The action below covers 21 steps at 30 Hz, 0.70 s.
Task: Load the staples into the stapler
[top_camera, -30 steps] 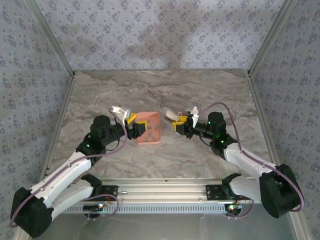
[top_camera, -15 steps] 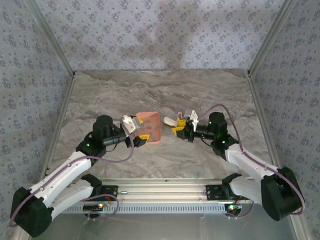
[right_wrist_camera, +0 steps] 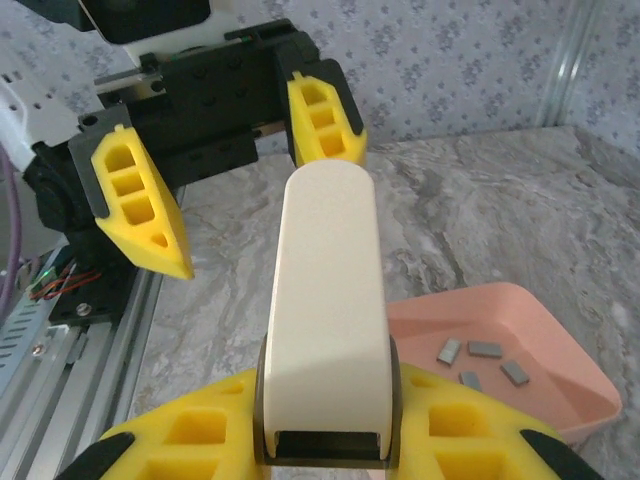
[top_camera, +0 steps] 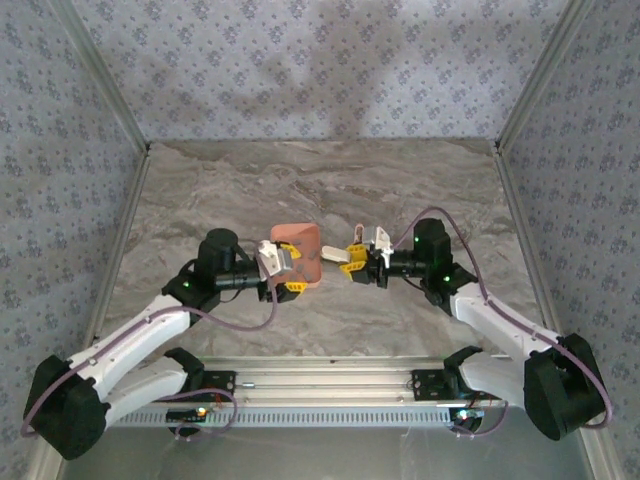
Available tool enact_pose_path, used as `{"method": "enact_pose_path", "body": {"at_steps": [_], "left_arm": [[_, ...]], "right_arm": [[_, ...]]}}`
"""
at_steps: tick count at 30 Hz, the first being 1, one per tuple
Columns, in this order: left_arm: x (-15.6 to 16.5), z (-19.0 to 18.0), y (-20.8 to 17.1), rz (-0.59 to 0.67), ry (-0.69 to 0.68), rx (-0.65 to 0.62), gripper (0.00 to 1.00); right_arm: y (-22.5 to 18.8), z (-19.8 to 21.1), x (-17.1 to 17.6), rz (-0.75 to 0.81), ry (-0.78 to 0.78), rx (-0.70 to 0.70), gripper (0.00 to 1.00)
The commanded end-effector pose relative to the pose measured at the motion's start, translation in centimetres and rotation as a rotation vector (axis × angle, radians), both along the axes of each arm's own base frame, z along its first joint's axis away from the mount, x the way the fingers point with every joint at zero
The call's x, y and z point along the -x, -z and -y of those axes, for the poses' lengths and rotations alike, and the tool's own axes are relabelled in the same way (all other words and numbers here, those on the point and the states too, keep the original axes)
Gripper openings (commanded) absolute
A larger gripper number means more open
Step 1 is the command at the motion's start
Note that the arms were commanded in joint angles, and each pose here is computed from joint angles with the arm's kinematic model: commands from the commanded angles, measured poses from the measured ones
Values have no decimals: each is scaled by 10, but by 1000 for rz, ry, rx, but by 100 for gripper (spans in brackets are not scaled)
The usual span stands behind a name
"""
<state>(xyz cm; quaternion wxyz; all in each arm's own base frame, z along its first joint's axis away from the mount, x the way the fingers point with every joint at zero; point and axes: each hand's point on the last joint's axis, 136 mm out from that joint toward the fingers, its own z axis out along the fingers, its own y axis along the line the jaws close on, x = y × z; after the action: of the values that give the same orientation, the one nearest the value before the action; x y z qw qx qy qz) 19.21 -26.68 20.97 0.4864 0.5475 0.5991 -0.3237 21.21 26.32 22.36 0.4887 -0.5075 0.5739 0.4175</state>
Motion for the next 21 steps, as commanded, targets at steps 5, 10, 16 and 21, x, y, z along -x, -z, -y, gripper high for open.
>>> {"method": "enact_pose_path", "body": {"at_steps": [5, 10, 16, 21], "left_arm": [[2, 15, -29, 75, 81, 61, 69], [-2, 22, -27, 15, 87, 86, 68], [2, 28, -29, -2, 135, 111, 56], [4, 29, -34, 5, 154, 124, 44]], "right_arm": [[-8, -16, 16, 34, -151, 6, 2], [-8, -23, 20, 35, -195, 3, 2], [-8, -27, 19, 35, -213, 4, 2], [-6, -27, 19, 37, -217, 6, 2]]}}
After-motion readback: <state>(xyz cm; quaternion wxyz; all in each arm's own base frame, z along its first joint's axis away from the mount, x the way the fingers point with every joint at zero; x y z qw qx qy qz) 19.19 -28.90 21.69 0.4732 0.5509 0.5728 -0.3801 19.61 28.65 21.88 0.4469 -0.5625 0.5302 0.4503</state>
